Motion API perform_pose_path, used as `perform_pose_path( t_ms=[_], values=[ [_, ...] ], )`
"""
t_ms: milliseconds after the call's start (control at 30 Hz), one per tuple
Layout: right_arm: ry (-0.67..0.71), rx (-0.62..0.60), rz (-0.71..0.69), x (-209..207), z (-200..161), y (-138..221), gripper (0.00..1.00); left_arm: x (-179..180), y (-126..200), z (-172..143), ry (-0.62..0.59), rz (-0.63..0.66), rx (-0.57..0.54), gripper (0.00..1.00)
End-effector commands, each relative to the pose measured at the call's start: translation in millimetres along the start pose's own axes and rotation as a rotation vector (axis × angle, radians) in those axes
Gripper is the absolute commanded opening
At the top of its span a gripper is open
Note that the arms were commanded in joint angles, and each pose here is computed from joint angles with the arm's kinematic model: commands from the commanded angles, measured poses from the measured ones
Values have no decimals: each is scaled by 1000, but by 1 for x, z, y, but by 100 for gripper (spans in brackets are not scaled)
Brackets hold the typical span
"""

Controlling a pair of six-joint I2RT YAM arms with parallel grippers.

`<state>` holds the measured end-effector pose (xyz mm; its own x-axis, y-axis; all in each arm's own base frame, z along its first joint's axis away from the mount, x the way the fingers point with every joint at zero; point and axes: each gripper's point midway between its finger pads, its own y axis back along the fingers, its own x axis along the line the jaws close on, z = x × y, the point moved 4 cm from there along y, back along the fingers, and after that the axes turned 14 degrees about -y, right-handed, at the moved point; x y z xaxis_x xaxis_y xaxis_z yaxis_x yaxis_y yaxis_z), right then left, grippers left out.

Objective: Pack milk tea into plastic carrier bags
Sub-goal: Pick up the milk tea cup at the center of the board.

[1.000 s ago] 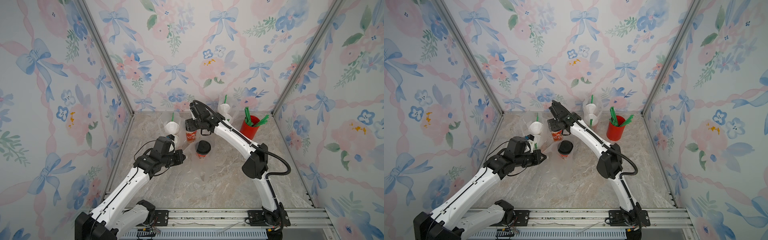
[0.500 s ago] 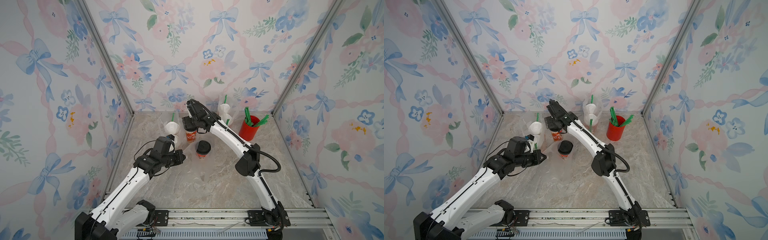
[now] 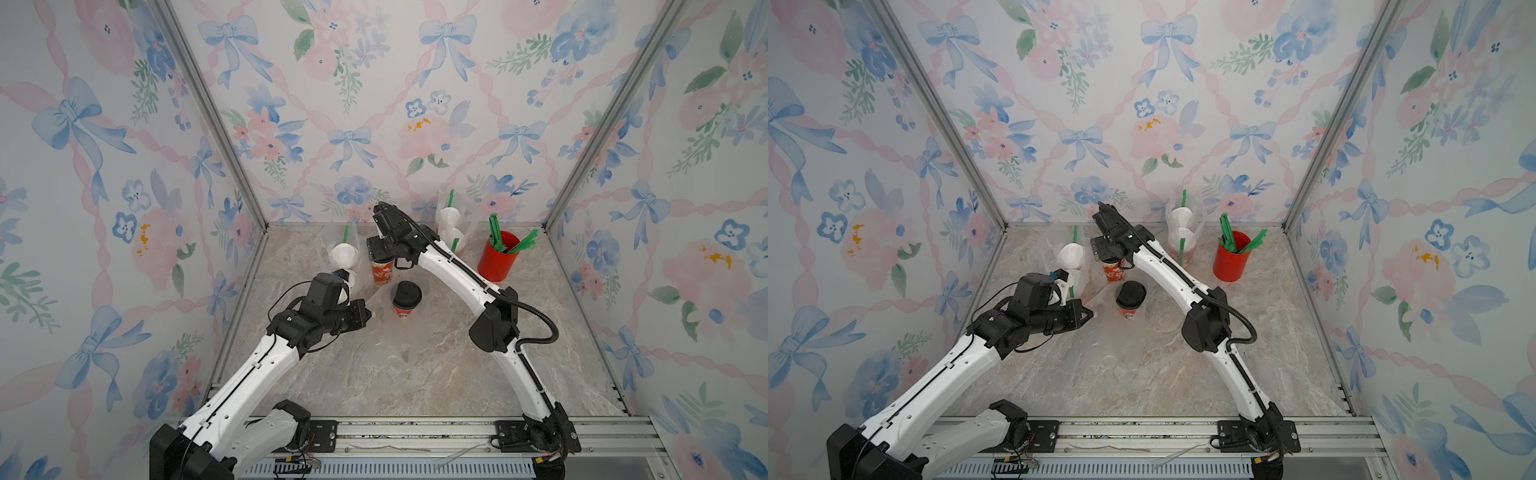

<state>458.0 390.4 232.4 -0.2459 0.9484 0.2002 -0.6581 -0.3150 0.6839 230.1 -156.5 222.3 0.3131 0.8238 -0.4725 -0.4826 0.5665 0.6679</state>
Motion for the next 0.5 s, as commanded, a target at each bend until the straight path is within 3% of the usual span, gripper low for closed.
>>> perform_pose_path(
  t_ms=[0, 467],
  values=[
    [22, 20, -37, -5, -6, 3, 86, -1, 2, 2, 11, -1, 7, 3],
    [13, 45, -43, -2, -17, -2, 79, -3, 4, 5, 12, -7, -1, 3]
  ],
)
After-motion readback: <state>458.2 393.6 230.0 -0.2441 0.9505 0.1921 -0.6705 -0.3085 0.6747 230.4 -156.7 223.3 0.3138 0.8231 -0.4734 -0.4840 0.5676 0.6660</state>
